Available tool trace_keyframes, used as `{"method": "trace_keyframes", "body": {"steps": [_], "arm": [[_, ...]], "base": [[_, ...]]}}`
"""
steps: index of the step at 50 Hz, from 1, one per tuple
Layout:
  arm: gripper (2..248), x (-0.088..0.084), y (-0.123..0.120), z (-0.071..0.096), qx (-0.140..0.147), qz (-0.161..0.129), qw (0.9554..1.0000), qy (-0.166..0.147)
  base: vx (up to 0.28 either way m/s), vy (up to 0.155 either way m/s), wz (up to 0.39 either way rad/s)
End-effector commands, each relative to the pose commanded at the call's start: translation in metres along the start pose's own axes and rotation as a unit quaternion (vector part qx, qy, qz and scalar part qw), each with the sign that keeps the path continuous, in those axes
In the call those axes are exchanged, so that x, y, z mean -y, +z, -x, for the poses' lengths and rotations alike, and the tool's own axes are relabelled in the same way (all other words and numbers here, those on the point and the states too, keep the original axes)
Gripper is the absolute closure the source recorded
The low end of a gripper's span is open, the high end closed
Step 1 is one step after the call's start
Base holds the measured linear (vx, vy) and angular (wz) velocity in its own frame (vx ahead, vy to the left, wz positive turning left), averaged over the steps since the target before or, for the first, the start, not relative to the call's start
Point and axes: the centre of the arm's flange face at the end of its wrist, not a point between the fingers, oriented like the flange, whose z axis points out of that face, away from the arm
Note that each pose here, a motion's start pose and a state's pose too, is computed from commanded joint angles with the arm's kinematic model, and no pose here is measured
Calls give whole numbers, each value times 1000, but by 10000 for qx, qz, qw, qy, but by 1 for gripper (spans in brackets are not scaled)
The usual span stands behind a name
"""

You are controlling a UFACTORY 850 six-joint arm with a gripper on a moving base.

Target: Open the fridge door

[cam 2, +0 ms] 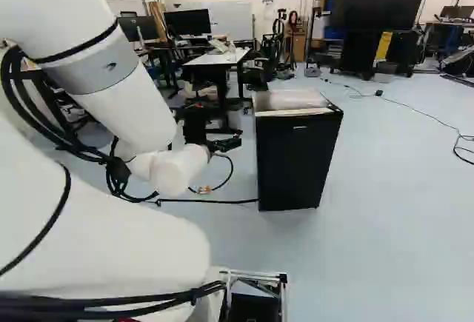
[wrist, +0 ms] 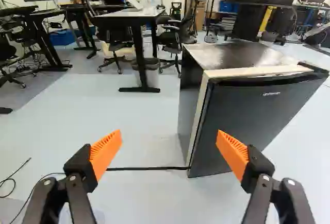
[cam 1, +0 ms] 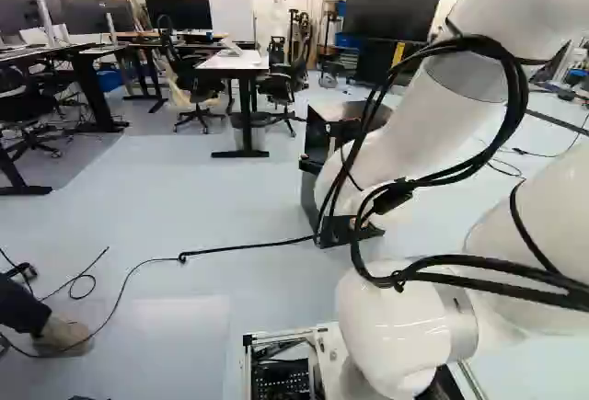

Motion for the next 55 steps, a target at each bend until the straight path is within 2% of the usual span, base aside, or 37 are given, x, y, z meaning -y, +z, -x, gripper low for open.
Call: {"method": "trace_keyframes", "body": {"steps": [24, 38, 55], "arm": [[3, 0, 9, -5, 23, 0, 10000, 0], [3, 0, 26, -12, 68, 0, 10000, 0], [3, 0, 56, -10, 305, 0, 9995, 0]], "base": [[0, 0, 0], [0, 0, 0], [0, 0, 0]]}}
